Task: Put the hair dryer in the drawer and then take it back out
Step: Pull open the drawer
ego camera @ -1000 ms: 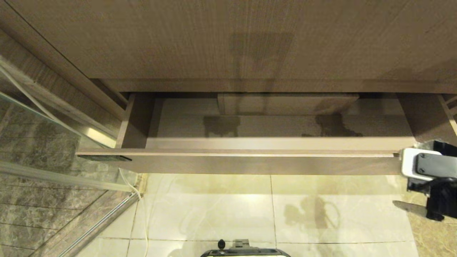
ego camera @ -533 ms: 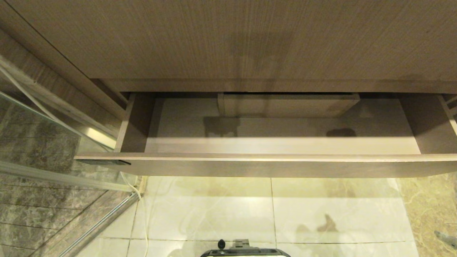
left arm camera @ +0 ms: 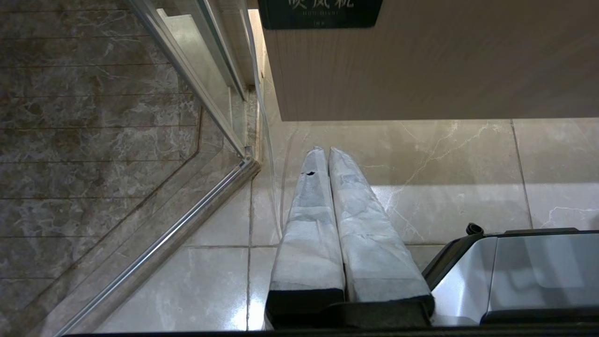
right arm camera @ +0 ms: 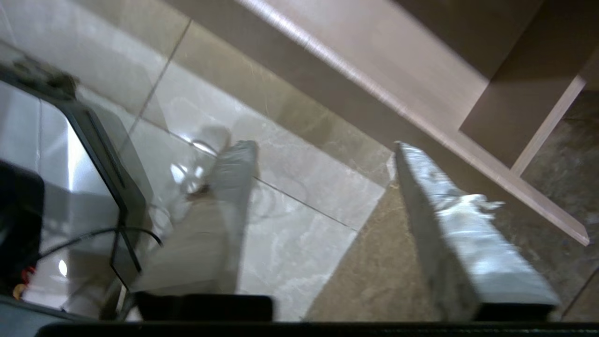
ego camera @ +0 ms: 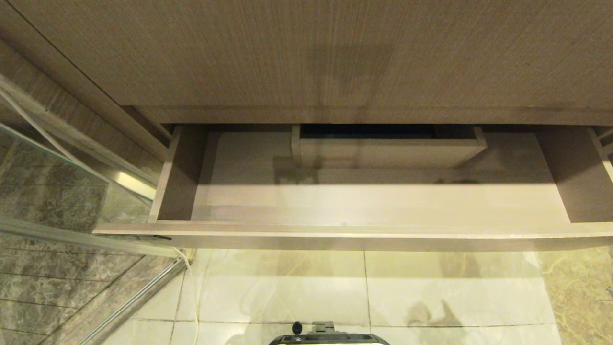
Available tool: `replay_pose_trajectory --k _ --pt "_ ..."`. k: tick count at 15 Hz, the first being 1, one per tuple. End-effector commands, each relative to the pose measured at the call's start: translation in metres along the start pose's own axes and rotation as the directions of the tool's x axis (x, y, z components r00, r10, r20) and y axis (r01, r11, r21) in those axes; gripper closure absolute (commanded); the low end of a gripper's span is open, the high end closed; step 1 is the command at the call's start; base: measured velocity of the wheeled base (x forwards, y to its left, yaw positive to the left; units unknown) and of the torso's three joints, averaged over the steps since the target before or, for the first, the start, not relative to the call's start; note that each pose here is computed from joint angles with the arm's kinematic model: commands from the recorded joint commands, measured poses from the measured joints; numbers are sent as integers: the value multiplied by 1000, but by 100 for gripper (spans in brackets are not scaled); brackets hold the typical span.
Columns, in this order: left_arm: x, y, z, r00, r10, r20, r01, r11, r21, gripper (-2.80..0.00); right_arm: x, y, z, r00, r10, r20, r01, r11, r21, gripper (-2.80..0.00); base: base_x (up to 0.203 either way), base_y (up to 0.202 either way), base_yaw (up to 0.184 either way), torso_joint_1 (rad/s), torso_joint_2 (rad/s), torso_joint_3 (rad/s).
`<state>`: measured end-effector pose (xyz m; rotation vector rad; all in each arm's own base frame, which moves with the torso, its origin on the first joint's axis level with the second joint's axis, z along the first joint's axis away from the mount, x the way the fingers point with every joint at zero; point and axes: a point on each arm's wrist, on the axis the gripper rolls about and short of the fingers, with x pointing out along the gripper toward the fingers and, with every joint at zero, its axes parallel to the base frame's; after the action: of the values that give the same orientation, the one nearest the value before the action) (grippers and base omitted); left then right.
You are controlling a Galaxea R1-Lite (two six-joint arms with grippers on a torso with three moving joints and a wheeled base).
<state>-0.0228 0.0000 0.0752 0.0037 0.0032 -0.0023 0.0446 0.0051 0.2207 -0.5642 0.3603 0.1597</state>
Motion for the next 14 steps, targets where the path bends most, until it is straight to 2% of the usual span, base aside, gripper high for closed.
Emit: replay_pose_trajectory --k 1,4,6,8,10,12,13,14 --pt "0 0 0 1000 -1 0 1 1000 -1 0 -1 -2 2 1000 -21 19 19 997 79 0 0 0 0 0 0 0" --pt "0 0 0 1000 -1 -1 1 1000 -1 0 -3 3 -7 998 -40 50 25 964 263 0 0 0 0 0 0 0" --pt "0 0 0 1000 0 0 0 1000 -1 0 -13 10 -21 993 -67 99 31 944 327 0 0 0 0 0 0 0" --pt "0 0 0 1000 -1 -1 1 1000 -1 0 -18 26 -49 981 -100 163 36 934 355 0 0 0 0 0 0 0" --pt "0 0 0 1000 -1 -1 1 1000 -1 0 -20 44 -80 954 -155 258 49 925 376 0 0 0 0 0 0 0" --pt "0 0 0 1000 1 0 -1 1000 -1 0 -19 58 -105 908 -211 361 52 913 404 0 0 0 0 0 0 0" --pt "0 0 0 1000 -2 0 2 1000 -1 0 -20 64 -115 882 -224 414 39 911 411 0 0 0 0 0 0 0" --pt "0 0 0 1000 -1 0 1 1000 -1 0 -20 70 -124 870 -210 446 12 914 407 0 0 0 0 0 0 0"
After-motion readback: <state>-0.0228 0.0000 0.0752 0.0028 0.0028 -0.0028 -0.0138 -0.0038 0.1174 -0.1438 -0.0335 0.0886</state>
